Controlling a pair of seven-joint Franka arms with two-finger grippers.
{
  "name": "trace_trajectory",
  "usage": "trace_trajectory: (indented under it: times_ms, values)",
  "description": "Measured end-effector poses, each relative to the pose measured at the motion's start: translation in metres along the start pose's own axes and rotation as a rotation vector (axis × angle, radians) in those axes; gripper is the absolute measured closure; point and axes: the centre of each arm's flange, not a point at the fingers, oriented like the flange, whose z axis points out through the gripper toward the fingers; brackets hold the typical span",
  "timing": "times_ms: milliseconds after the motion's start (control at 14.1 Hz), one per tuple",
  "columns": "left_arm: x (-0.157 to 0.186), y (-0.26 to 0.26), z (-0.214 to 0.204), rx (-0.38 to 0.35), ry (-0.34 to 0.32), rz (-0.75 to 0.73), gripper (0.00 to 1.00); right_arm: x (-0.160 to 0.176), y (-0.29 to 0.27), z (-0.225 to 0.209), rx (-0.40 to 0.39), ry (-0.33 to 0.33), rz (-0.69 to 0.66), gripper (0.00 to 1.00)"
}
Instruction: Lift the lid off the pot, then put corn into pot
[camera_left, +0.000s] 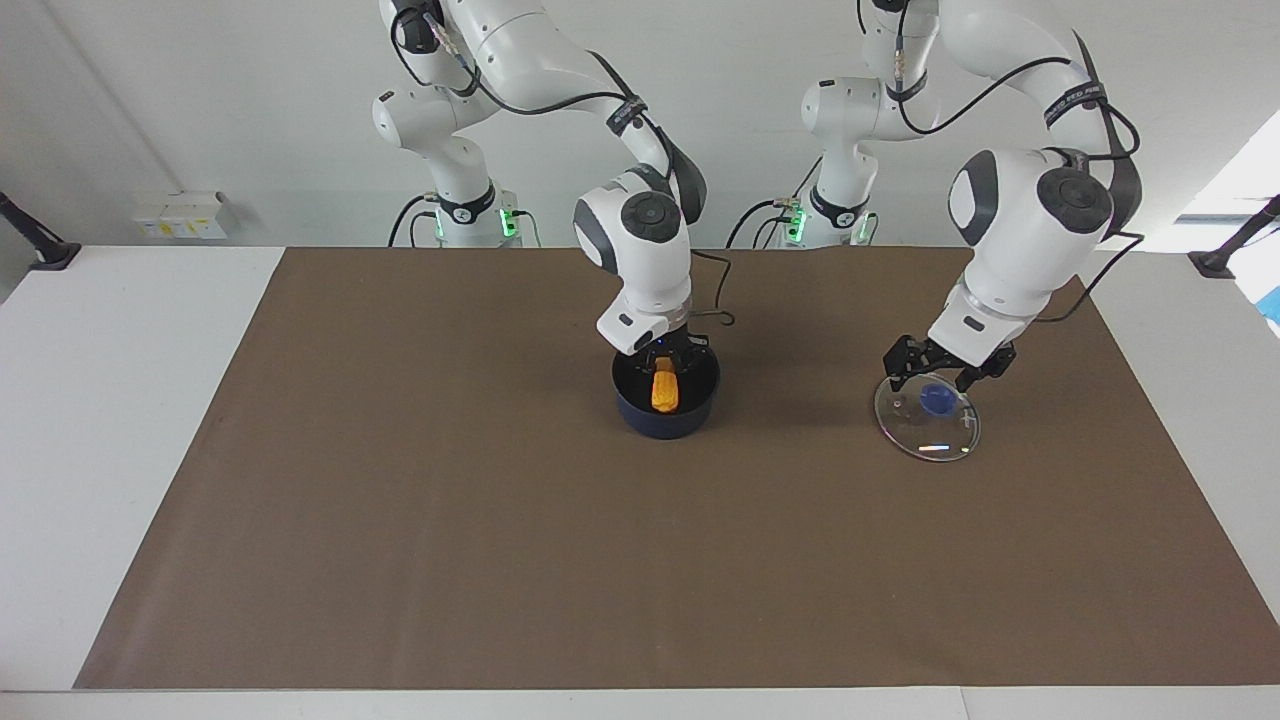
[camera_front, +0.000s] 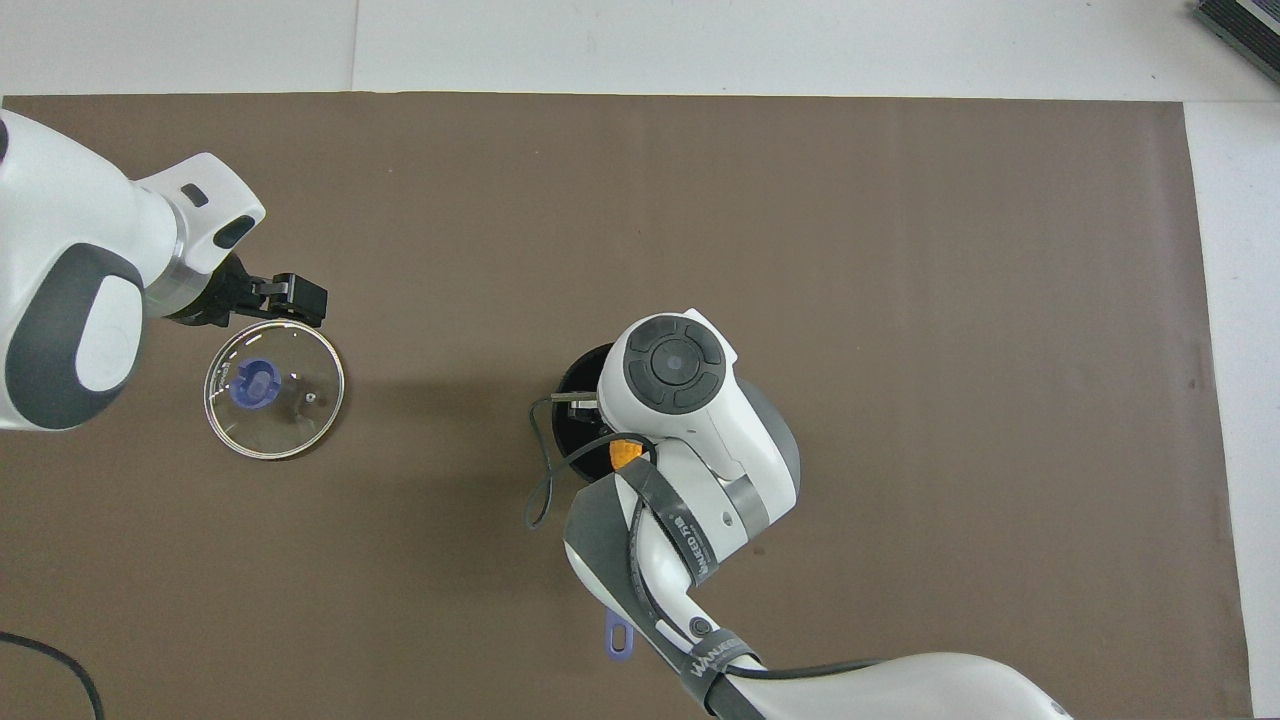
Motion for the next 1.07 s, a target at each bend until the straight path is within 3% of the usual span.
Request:
trace_trajectory:
  times_ms: [497,711,924,1066]
  values:
    - [-0.044,-0.008,-0.08,0.006,-0.048,0.058,0.0,0.0,-0.001,0.001,0.038,-0.014,0.029,0.61]
    - [-0.061,-0.012,-0.118,0.034,-0.088,0.085,0.0,-0.001,-0.001,0.003,0.035,-0.017,0.026,0.32]
    - [-0.066,-0.013,-0.136,0.034,-0.076,0.086,0.0,-0.001,-0.001,0.003,0.036,-0.017,0.021,0.01]
    - [-0.065,-0.015,-0.135,0.034,-0.079,0.084,0.0,0.0,-0.002,0.001,0.037,-0.012,0.018,0.0]
